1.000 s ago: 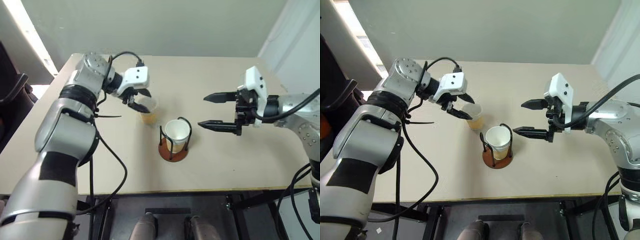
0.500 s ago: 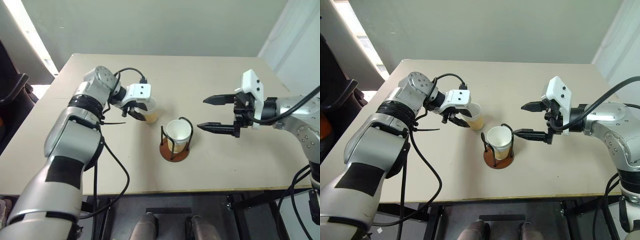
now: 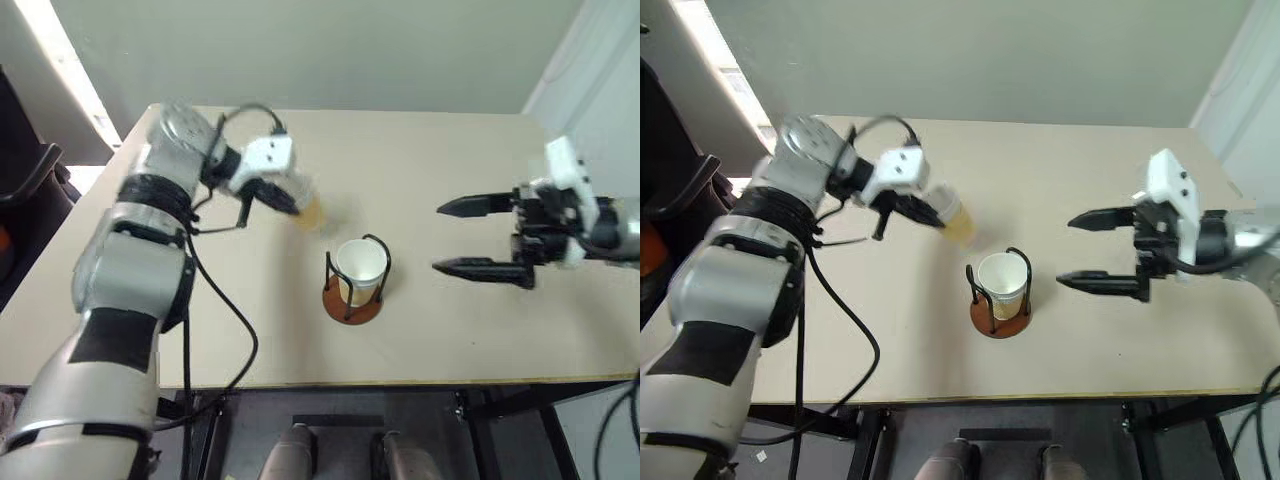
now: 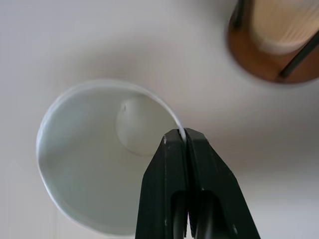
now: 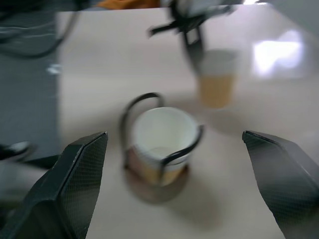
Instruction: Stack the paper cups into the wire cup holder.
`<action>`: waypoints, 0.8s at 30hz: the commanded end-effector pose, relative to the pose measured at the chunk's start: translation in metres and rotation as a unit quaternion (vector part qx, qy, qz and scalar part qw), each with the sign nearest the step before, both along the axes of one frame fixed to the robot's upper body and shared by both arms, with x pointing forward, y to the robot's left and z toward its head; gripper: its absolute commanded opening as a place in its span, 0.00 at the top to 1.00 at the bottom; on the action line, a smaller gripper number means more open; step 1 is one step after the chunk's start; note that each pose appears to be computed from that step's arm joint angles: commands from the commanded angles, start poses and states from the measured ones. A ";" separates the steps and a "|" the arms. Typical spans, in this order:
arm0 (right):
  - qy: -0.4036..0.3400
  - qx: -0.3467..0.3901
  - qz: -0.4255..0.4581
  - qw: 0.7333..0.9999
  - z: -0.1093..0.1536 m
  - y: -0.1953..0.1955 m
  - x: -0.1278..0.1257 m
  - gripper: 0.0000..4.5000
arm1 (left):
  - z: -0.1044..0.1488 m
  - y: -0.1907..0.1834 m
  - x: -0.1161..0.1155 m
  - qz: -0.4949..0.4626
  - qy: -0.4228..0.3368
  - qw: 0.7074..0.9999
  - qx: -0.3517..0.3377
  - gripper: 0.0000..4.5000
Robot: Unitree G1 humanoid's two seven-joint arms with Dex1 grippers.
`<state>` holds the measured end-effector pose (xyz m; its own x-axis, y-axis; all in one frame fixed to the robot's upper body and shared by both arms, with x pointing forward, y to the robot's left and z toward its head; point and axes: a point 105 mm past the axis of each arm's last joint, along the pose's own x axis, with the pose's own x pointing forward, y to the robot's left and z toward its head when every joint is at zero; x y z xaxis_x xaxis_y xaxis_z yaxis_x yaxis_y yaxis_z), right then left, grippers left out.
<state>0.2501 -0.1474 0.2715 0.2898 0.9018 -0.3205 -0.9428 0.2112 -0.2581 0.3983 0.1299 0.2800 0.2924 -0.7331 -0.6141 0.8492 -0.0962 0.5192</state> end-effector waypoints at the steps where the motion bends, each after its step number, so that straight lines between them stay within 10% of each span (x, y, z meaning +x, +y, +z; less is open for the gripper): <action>1: -0.033 -0.001 -0.005 0.999 0.015 -0.009 -0.006 0.00 | 0.064 -0.035 -0.029 -0.111 -0.075 0.988 -0.070 1.00; 13: -0.029 -0.014 -0.019 0.999 0.005 -0.009 -0.007 0.00 | 0.010 -0.036 -0.120 -0.279 0.017 0.959 0.048 1.00; 24: -0.027 -0.009 -0.033 0.999 0.001 -0.008 -0.007 0.00 | -0.005 -0.046 -0.097 -0.273 0.010 0.959 0.076 1.00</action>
